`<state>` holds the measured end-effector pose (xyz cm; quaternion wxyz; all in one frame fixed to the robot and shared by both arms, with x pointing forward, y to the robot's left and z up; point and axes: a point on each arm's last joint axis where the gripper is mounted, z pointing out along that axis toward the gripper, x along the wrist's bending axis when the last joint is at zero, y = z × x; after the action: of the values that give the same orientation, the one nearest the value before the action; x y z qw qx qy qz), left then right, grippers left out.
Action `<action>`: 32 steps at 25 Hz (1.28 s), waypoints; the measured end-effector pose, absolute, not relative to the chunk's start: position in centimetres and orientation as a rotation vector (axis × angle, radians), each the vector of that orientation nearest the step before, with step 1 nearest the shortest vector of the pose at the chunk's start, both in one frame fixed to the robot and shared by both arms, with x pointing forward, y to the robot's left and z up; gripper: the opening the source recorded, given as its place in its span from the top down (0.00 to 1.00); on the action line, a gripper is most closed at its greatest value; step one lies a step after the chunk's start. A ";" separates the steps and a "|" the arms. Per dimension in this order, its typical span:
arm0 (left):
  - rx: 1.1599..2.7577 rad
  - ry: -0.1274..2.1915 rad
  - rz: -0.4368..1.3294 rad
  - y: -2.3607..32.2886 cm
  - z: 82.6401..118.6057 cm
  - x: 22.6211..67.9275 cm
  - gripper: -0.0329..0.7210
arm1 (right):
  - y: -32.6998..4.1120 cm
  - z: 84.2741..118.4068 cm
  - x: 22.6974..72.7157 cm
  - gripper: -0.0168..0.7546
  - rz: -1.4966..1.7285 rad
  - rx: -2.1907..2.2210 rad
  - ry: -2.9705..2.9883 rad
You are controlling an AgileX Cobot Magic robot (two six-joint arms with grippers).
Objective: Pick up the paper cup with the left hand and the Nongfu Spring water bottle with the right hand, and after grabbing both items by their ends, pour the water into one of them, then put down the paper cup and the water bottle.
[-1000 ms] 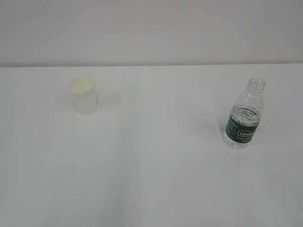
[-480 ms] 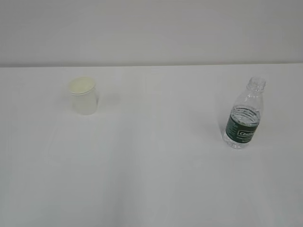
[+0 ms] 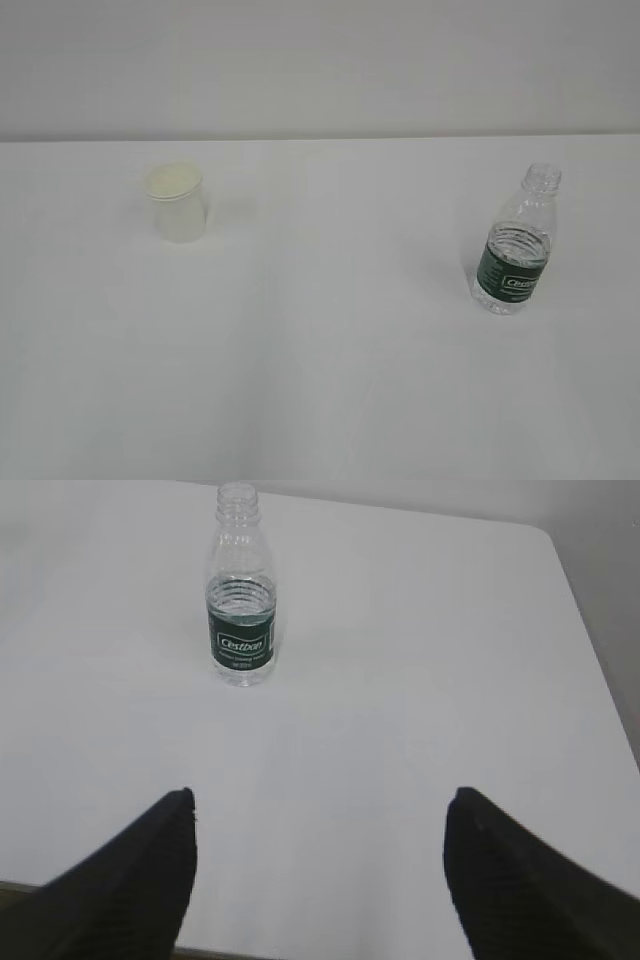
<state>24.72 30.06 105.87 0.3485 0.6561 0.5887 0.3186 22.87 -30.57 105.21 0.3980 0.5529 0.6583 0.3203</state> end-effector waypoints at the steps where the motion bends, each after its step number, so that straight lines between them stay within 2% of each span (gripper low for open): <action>1: 1.714 1.538 0.814 30.0 105.9 25.1 0.20 | -30.6 105.4 23.0 0.23 0.815 1.393 1.662; 11: 1.627 1.468 0.837 29.5 108.5 27.7 0.20 | -30.4 106.4 24.9 0.23 0.807 1.400 1.689; 26: 1.565 1.429 0.879 29.0 109.4 32.7 0.22 | -29.7 107.6 29.1 0.23 0.870 1.375 1.690; 32: 1.590 1.457 0.861 28.8 108.9 35.2 0.23 | -29.6 107.9 30.5 0.23 0.879 1.342 1.679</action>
<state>35.24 28.82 108.90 0.3983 0.6281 0.5755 0.3399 30.50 -29.61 107.91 0.3985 0.5301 0.6632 0.3470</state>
